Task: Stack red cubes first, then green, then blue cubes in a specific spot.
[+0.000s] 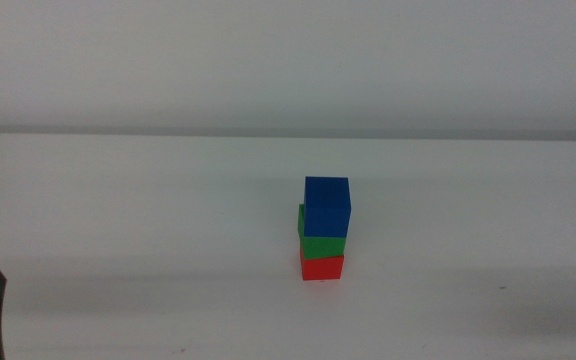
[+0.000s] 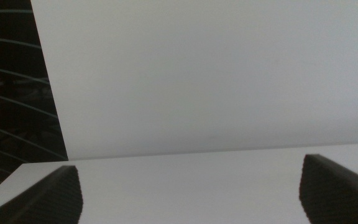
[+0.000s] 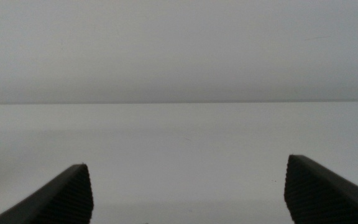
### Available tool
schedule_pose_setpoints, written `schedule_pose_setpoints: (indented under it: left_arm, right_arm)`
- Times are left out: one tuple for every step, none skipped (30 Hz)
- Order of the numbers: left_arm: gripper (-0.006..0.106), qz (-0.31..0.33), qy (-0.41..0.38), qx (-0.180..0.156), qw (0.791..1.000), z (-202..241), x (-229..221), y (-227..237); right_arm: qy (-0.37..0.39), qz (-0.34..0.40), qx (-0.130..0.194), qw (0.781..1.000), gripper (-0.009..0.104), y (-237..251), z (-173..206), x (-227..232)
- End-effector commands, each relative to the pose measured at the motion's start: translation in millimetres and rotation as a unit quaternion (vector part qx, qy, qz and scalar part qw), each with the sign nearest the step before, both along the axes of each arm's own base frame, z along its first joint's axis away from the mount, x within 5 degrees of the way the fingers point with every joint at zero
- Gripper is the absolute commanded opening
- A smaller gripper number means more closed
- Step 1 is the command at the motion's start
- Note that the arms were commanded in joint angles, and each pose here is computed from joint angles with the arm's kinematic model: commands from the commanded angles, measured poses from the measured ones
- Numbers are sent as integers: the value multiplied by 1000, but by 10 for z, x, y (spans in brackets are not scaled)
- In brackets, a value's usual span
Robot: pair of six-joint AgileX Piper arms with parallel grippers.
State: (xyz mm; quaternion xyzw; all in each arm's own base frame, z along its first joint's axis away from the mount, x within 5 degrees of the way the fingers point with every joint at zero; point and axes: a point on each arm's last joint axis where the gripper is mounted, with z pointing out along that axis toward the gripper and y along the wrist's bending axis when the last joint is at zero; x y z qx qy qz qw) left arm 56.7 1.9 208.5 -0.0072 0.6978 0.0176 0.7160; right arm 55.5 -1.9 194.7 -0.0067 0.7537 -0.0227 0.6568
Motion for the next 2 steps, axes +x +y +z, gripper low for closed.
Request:
schedule_pose_setpoints:
  left_arm:
    - [94,1,-9,-3,1000,-97,-15,1]
    - [94,1,-9,-3,1000,-97,-15,1]
  right_arm:
    - [-1,-4,-9,1000,82,-6,-125,-10]
    - [-1,-4,-9,1000,82,-6,-125,-10]
